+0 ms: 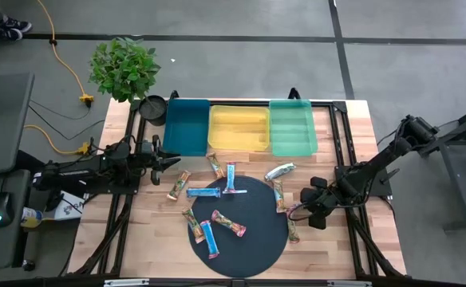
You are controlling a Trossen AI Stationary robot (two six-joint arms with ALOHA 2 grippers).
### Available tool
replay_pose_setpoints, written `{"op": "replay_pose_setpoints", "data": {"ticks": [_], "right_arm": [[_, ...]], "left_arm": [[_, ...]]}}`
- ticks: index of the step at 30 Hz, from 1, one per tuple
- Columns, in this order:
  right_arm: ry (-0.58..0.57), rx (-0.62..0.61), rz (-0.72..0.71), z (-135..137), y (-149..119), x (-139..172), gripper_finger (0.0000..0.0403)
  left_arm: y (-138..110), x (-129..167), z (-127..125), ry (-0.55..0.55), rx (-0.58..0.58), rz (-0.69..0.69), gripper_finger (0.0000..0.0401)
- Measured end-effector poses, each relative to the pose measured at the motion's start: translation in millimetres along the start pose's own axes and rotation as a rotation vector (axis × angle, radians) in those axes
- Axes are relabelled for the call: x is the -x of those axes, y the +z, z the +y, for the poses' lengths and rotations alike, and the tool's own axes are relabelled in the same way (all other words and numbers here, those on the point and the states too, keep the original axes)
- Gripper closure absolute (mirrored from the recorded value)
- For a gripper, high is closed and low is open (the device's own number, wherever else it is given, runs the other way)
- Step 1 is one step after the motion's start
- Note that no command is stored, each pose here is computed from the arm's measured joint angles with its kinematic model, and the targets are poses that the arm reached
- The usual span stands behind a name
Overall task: Pick and place Granola Bars by type
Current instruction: Put the violet granola bar into the green bin
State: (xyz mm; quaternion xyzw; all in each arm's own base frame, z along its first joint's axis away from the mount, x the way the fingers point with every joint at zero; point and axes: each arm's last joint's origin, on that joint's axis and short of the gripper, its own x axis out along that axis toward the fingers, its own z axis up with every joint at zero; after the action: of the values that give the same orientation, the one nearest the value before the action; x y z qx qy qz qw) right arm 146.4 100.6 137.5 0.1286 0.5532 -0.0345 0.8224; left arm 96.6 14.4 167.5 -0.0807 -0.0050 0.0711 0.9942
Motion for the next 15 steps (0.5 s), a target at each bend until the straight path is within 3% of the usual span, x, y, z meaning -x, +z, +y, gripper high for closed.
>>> {"op": "replay_pose_setpoints", "data": {"ticks": [9,15], "right_arm": [[-0.018,-0.007,-0.129,17.3,24.9,21.1,0.0384],[-0.085,0.009,-0.313,27.7,63.5,51.6,0.0388]], "left_arm": [[0.0,0.0,0.0,0.000,0.000,0.000,0.0319],[-0.1,0.0,0.0,0.000,0.000,0.001,0.0319]]}}
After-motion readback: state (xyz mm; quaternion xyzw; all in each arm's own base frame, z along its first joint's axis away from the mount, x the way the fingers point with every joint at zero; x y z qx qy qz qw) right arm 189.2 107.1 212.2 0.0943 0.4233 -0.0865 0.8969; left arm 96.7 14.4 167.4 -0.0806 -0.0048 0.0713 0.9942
